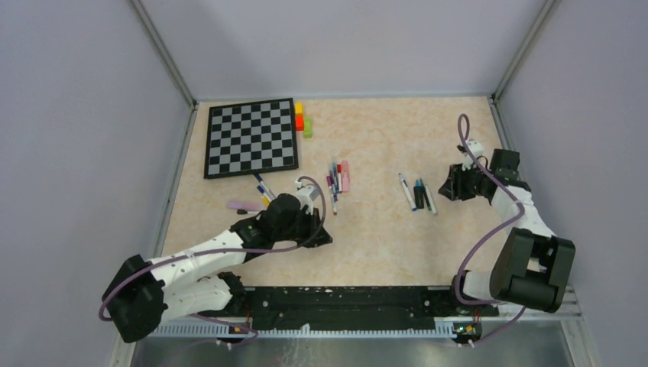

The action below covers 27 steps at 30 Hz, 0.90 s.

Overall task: Open the pen caps
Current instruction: Place the pen cap at the center of the board.

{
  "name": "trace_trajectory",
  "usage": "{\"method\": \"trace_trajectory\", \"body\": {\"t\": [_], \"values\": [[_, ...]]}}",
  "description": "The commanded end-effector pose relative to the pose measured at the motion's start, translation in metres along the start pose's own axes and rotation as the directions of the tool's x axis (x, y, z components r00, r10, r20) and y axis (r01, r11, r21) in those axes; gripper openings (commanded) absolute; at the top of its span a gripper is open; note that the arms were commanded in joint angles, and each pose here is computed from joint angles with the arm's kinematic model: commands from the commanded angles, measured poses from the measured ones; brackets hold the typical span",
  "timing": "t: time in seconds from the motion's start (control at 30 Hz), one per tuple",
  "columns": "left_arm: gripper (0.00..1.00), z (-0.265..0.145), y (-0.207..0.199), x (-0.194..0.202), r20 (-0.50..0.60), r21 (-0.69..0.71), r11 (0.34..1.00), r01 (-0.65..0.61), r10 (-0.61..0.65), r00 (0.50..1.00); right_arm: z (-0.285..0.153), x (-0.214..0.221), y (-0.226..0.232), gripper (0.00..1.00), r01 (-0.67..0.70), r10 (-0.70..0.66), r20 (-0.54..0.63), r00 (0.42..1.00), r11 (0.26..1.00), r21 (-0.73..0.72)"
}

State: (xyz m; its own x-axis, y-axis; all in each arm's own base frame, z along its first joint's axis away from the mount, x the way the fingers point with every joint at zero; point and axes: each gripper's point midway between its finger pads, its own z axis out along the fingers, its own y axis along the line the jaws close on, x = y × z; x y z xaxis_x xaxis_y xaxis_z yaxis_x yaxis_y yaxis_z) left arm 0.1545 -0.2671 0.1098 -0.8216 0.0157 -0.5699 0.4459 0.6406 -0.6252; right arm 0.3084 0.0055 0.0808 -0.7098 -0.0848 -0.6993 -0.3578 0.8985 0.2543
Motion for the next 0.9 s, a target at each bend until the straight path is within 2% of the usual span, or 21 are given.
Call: {"method": "trace_trajectory", "body": {"t": [0.0,0.13,0.2,0.4,0.57,0.7,0.87], "values": [[0.01,0.011,0.029,0.002,-0.06,-0.212,0.976,-0.045,0.033,0.998,-0.024,-0.025,0.0,0.4,0.111,-0.116,0.087,0.989,0.992,0.06],[0.04,0.024,0.042,0.006,-0.138,-0.305,0.949,-0.083,0.042,0.99,-0.032,-0.028,0.006,0.4,0.139,-0.146,0.12,0.982,0.988,0.067],[0.09,0.03,0.047,0.007,-0.166,-0.336,0.936,-0.102,0.048,0.985,-0.033,-0.028,0.009,0.4,0.149,-0.156,0.129,0.979,0.987,0.063],[0.24,0.044,0.054,0.006,-0.222,-0.366,0.918,-0.151,0.071,0.973,-0.035,-0.028,0.013,0.41,0.166,-0.172,0.138,0.975,0.985,0.051],[0.3,0.053,0.062,0.013,-0.273,-0.387,0.907,-0.169,0.062,0.96,-0.035,-0.027,0.015,0.42,0.179,-0.183,0.138,0.973,0.983,0.044],[0.33,0.055,0.066,0.017,-0.299,-0.404,0.898,-0.176,0.052,0.953,-0.035,-0.026,0.015,0.43,0.184,-0.188,0.136,0.973,0.982,0.041],[0.33,0.05,0.063,0.005,-0.261,-0.423,0.889,-0.175,0.066,0.963,-0.036,-0.026,0.017,0.43,0.189,-0.192,0.14,0.971,0.981,0.034]]}}
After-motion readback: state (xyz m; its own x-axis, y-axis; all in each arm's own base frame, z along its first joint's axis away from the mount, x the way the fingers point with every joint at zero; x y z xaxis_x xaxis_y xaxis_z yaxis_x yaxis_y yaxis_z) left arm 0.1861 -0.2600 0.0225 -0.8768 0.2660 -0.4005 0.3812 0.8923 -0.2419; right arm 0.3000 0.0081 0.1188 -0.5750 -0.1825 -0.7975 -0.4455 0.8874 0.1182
